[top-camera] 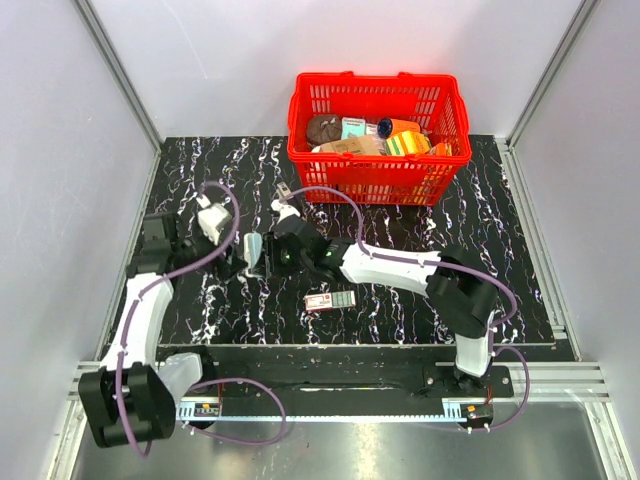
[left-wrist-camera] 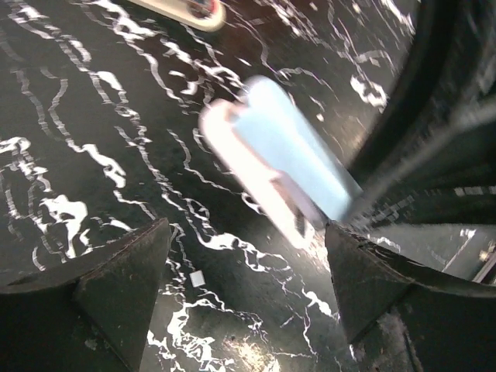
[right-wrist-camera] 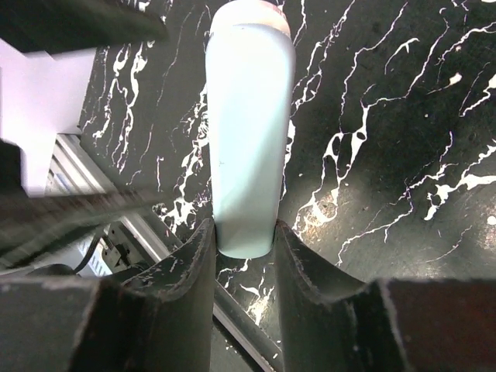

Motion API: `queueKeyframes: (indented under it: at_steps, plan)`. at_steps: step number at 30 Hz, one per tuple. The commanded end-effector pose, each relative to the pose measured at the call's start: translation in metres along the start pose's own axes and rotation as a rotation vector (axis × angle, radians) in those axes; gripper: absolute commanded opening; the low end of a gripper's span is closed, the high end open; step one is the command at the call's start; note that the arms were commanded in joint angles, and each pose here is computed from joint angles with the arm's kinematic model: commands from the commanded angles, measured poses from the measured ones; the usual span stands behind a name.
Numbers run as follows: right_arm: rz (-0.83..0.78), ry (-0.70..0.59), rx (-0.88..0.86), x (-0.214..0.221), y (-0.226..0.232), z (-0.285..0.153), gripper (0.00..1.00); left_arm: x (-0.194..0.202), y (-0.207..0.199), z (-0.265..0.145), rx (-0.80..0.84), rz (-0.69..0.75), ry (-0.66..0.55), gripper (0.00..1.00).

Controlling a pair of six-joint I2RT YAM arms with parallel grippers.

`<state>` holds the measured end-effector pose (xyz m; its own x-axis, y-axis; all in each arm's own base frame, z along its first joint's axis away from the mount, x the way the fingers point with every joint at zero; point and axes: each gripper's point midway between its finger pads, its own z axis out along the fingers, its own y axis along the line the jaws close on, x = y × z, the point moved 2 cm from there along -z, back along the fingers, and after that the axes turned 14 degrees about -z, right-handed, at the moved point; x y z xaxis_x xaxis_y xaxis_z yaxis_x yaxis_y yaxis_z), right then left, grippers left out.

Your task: Unload the staples from the stapler

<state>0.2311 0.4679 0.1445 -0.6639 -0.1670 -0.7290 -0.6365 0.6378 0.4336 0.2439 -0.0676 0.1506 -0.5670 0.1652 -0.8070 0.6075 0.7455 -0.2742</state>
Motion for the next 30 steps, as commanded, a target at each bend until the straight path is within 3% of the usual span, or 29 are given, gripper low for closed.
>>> queueKeyframes:
  at_steps: [1, 6, 22, 24, 30]
  plan:
    - [-0.012, 0.037, 0.046, -0.005, -0.003, 0.006, 0.00, -0.055, 0.018, -0.017, -0.003, -0.202, -0.132, 0.86]
    - [-0.034, 0.111, 0.122, 0.013, -0.017, 0.026, 0.00, -0.074, 0.031, -0.031, -0.096, -0.379, -0.094, 0.82]
    - [-0.098, 0.290, 0.349, 0.041, -0.031, 0.067, 0.01, -0.057, 0.043, -0.039, -0.220, -0.512, 0.023, 0.76]
    - [-0.091, 0.311, 0.356, 0.045, -0.031, 0.071, 0.16, -0.055, 0.044, -0.040, -0.230, -0.511, 0.028, 0.76]
    - [-0.089, 0.331, 0.361, 0.046, -0.027, 0.083, 0.38, -0.058, 0.046, -0.043, -0.265, -0.517, 0.000, 0.76]
